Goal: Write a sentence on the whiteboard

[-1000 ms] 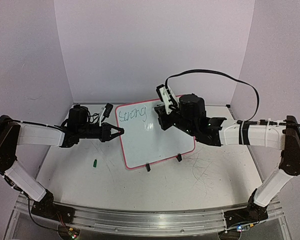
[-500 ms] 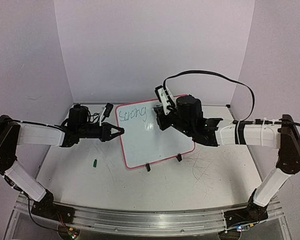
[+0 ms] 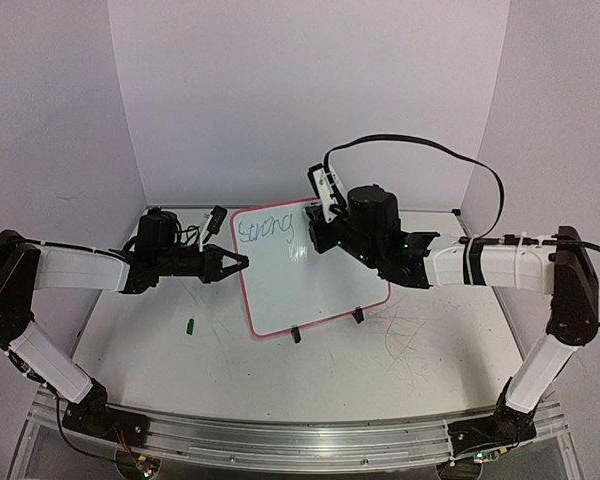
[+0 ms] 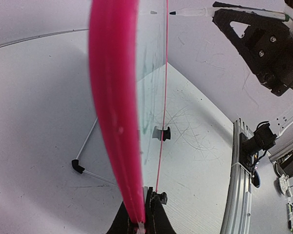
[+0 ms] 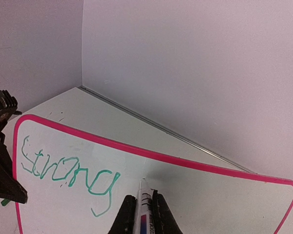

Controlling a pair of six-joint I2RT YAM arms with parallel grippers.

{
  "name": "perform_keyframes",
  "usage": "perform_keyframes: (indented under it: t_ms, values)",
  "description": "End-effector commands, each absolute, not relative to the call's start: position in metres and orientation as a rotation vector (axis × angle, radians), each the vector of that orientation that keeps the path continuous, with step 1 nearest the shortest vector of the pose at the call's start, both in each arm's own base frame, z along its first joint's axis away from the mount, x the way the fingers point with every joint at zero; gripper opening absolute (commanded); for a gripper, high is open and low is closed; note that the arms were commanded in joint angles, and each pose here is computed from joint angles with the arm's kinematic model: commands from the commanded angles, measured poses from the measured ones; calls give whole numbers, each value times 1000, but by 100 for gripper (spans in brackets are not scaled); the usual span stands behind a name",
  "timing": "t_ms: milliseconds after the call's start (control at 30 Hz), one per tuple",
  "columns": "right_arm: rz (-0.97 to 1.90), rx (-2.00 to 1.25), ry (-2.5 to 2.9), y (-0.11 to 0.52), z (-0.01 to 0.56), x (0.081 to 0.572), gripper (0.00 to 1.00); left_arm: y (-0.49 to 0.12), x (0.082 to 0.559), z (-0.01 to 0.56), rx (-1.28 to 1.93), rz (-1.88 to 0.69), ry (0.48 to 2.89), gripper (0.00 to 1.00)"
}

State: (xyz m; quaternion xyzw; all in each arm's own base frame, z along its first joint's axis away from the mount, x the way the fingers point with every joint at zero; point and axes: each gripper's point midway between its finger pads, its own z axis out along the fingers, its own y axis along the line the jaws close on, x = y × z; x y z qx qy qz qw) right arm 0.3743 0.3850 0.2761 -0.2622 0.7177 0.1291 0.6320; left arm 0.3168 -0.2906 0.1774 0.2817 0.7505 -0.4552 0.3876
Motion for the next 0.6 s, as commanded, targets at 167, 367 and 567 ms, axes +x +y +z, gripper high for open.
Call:
perform_keyframes:
  t_ms: [167,367,567]
  values:
    - [290,-532,1590,387,300,385,0,-279,345,174,698,-951,1897,0]
    - [286,-537,1604,388,294,387,0,-279,346,175,697,-950,1895,0]
    - [289,-546,1625,389,285,387,0,-279,345,175,698,-949,1895,0]
